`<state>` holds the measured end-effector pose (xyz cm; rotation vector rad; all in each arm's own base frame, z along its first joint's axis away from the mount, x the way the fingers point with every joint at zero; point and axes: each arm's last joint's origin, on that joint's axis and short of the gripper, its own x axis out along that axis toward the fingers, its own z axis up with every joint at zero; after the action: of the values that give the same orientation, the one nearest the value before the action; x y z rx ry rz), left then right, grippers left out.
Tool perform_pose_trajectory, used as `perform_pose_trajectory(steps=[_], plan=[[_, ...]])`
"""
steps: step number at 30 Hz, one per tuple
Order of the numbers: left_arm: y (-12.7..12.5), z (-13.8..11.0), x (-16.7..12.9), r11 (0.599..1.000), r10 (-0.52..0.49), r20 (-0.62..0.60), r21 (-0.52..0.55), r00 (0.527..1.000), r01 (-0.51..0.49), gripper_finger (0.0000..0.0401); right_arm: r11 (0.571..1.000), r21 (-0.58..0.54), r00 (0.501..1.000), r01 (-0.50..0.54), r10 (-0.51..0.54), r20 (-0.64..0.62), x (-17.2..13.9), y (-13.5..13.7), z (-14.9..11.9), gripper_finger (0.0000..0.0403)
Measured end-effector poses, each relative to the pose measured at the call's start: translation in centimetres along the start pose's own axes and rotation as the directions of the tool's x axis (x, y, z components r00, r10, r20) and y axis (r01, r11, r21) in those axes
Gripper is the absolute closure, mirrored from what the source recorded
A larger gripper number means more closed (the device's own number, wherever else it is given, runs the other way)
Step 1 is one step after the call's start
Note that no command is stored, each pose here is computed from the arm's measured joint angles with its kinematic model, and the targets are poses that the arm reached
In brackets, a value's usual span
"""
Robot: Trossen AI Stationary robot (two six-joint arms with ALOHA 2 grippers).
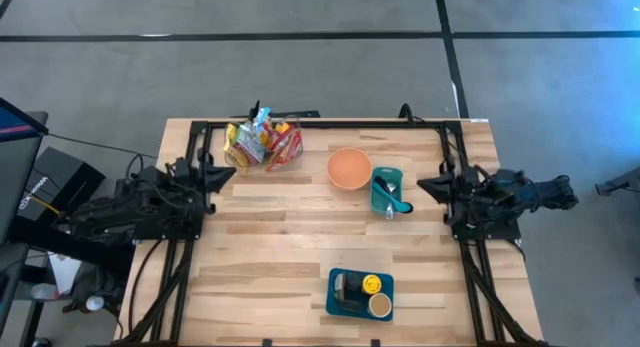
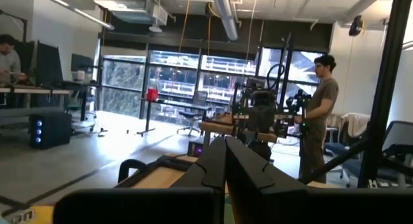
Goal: Pick & Place Food Item
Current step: Return to Home Position
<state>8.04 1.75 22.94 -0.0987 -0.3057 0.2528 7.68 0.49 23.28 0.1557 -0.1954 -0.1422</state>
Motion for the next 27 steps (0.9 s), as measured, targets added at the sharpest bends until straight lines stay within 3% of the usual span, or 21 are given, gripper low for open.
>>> perform_pose_trajectory(steps=[16, 27], plan=[[0.4, -4.8, 0.0, 0.998, -0.039, -0.113, -0.044, 0.993, 0.034, 0.0400, 0.999, 0.004, 0.997, -0.050, 0.051, -0.066, 0.6, -0.1, -4.3, 0.0402], [0.3, -5.2, 0.0, 0.995, -0.087, -0.151, -0.050, 0.985, 0.081, 0.0400, 0.992, -0.006, 0.980, -0.123, 0.120, -0.161, 0.6, 0.0, -6.6, 0.0402]])
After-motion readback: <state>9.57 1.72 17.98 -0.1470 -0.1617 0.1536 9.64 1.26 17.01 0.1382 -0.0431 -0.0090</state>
